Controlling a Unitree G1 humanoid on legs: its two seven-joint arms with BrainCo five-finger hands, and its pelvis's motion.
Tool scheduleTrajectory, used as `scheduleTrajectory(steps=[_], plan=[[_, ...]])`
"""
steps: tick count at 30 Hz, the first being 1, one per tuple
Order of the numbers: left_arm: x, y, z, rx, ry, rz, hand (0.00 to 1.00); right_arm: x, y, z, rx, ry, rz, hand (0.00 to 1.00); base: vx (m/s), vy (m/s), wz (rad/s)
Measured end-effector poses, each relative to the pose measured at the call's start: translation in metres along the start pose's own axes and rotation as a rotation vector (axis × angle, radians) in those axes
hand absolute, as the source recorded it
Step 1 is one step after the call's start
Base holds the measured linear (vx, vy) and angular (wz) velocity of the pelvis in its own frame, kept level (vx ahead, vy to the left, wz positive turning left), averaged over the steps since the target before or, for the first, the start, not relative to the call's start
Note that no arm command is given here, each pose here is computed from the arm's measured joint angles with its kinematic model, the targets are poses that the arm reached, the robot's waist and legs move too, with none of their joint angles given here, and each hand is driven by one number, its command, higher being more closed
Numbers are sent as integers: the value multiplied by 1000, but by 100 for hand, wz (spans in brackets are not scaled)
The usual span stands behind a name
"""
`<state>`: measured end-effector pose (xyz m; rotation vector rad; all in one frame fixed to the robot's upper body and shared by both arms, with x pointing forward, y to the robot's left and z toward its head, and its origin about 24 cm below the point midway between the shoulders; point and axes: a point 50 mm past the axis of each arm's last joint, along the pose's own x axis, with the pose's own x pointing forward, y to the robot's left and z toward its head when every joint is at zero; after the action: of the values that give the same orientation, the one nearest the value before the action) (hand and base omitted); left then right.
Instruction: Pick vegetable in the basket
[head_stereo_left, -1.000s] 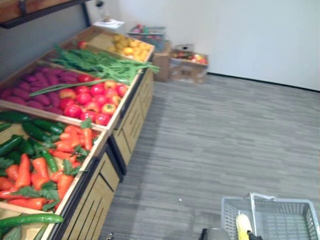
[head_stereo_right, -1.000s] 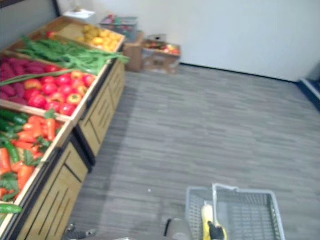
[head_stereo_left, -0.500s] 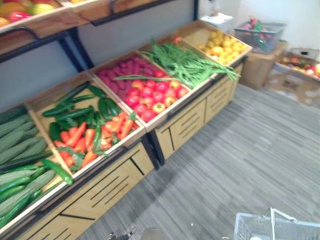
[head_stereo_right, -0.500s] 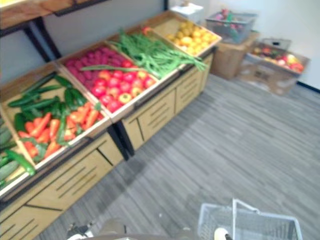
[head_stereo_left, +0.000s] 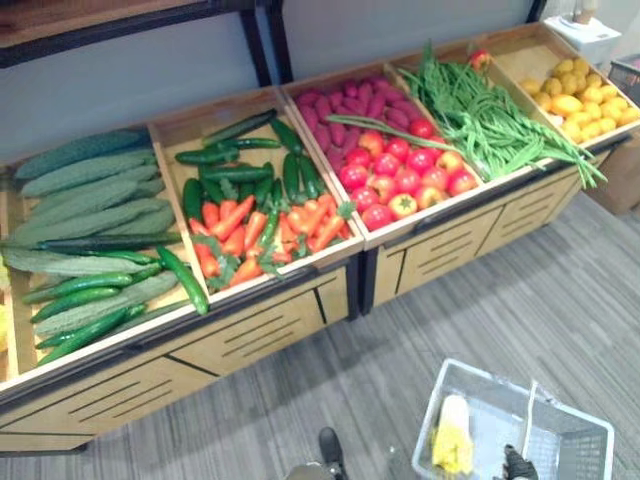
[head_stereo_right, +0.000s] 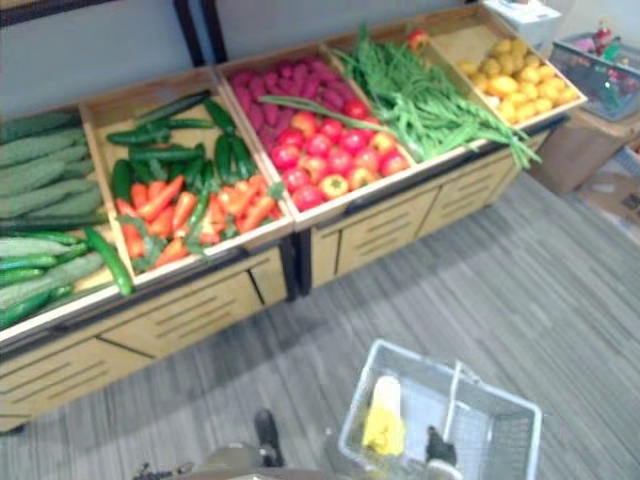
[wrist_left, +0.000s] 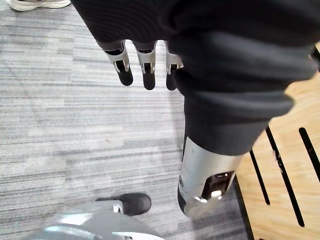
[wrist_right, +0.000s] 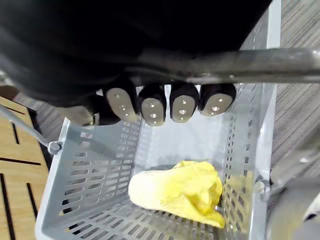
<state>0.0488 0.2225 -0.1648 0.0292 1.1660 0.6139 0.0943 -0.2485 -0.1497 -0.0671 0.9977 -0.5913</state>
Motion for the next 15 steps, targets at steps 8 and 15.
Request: scheduleTrajectory(steps=[8,15], plan=[[5,4,18,63,-68,-11,0,-1,11,10,-4,-55,38,100,169,1,77],[3,8,6,-61,-5,32,0,-2,3,-5,75,19,16,100,199,-301,65]])
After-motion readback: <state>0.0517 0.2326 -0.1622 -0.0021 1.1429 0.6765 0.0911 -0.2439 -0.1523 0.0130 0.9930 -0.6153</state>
